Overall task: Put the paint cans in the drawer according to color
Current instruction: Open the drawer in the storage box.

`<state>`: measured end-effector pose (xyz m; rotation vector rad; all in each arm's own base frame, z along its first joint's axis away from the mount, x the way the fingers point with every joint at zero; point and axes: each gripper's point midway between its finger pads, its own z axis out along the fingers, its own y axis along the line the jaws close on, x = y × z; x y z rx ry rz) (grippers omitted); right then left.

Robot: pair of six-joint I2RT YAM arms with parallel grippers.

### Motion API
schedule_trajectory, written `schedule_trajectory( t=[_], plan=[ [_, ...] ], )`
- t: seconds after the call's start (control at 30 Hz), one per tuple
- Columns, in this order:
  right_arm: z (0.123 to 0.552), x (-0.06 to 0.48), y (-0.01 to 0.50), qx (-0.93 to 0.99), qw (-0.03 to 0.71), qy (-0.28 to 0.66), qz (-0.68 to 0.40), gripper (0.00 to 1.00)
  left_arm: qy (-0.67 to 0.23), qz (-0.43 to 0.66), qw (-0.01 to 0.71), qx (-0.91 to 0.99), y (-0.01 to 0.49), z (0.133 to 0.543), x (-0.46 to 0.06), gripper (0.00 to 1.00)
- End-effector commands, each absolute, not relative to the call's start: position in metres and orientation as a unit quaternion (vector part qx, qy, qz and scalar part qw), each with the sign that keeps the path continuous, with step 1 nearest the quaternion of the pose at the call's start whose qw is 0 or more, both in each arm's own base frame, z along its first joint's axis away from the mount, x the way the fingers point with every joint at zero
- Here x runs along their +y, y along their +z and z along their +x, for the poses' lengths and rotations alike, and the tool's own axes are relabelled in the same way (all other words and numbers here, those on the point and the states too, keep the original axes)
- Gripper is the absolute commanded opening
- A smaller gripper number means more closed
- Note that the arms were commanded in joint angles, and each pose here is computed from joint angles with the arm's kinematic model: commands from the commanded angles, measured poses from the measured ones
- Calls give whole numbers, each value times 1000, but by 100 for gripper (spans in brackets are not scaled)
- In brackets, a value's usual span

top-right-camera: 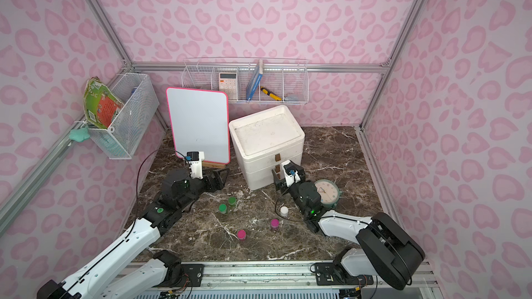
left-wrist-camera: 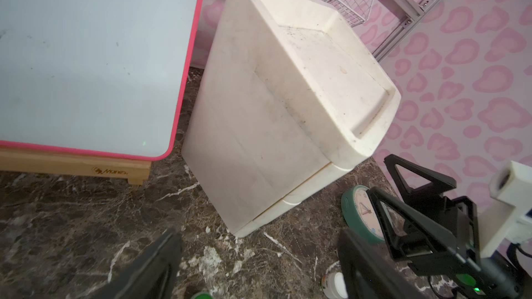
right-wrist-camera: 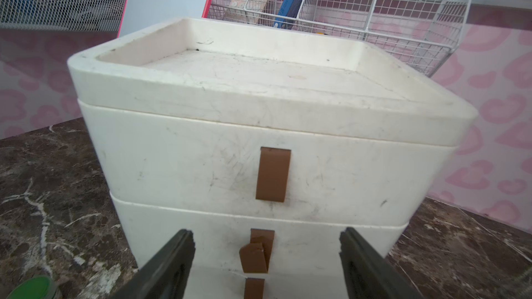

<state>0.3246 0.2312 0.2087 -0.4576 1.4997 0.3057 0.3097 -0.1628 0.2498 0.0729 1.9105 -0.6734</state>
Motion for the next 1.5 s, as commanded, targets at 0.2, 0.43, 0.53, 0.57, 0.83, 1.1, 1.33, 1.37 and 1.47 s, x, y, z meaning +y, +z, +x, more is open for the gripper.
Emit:
schedule_trajectory(
  t=[0.2, 0.43, 0.53, 0.57, 0.83, 1.1, 1.33, 1.37, 1.47],
  plan=[
    [346, 234, 233, 642, 728, 165, -178, 74, -254, 91, 580, 769, 277, 334, -186, 89],
    [353, 240, 231, 639, 727, 169, -186, 63, -243, 103, 581, 770, 277, 343, -200, 86],
    [354, 241, 229, 637, 728, 170, -187, 56, -238, 109, 582, 770, 276, 345, -204, 86],
    [354, 241, 229, 638, 728, 169, -187, 53, -238, 110, 582, 770, 276, 345, -205, 86],
    [354, 246, 225, 633, 729, 169, -198, 33, -233, 113, 579, 773, 273, 349, -211, 82],
    [359, 245, 223, 636, 731, 164, -188, 34, -215, 128, 580, 775, 271, 350, -219, 83],
    [357, 247, 225, 631, 734, 163, -192, 10, -206, 139, 581, 775, 272, 350, -225, 83],
    [357, 247, 225, 630, 734, 162, -192, 7, -206, 140, 580, 776, 272, 350, -226, 84],
    [353, 248, 227, 628, 736, 161, -194, 0, -202, 142, 578, 777, 271, 352, -229, 83]
  ],
)
